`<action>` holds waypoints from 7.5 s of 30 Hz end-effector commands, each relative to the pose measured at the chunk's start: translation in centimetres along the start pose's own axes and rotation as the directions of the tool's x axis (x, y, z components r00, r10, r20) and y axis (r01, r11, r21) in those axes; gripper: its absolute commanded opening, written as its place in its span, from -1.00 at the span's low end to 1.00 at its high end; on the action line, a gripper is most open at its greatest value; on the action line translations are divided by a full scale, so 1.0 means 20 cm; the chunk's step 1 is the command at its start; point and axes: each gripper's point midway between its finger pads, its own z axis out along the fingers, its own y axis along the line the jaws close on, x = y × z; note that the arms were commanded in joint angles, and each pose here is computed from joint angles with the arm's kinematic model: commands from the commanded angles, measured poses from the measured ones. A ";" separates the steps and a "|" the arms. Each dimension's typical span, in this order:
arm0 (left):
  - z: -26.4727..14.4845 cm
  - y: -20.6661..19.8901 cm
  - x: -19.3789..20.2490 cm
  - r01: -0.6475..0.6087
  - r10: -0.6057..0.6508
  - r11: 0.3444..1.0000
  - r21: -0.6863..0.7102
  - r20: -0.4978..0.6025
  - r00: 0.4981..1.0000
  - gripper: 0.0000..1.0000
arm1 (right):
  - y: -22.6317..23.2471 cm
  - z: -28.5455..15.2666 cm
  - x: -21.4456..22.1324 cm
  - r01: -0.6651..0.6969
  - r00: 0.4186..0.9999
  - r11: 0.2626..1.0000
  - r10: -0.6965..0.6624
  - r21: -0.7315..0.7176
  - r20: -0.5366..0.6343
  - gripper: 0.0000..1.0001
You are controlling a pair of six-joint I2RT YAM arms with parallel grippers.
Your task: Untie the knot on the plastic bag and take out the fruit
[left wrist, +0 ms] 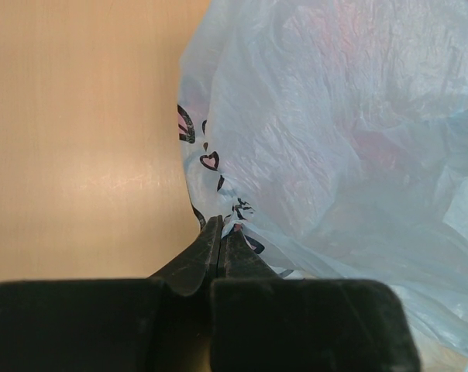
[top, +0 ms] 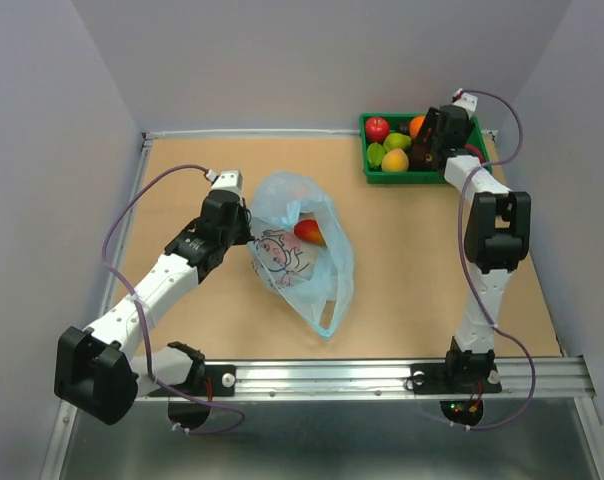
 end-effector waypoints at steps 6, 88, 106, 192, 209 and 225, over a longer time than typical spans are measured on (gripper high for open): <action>0.01 0.00 -0.02 0.007 -0.007 0.999 0.040 0.016 1.000 -1.00 | -0.04 0.22 -0.28 -0.068 0.984 0.996 0.059 0.051 0.168 0.83; 0.05 -0.01 0.04 0.027 -0.025 0.997 0.076 -0.032 0.999 -1.00 | 1.23 -1.15 1.36 0.724 0.526 0.269 -0.811 -0.635 0.257 0.12; 0.06 -0.02 0.05 0.022 -0.019 0.997 0.079 -0.043 0.999 -1.00 | 1.16 -1.09 1.37 0.631 0.593 0.341 -0.791 -0.696 0.150 0.12; -0.30 -0.25 -0.58 -0.060 0.009 0.983 0.173 0.282 0.960 -1.00 | 0.73 -1.62 0.29 0.148 0.981 0.630 -0.189 -0.762 0.035 0.94; -0.41 -0.50 0.10 0.075 -0.085 0.988 0.137 0.073 0.994 -1.00 | 0.51 -1.98 0.42 0.113 0.988 0.511 -0.150 -0.852 0.040 0.90; -0.52 -0.14 0.52 0.441 -0.435 0.895 0.075 -0.074 0.897 -1.00 | 0.95 -2.47 0.95 0.075 0.894 0.195 -0.447 -0.978 -0.020 0.78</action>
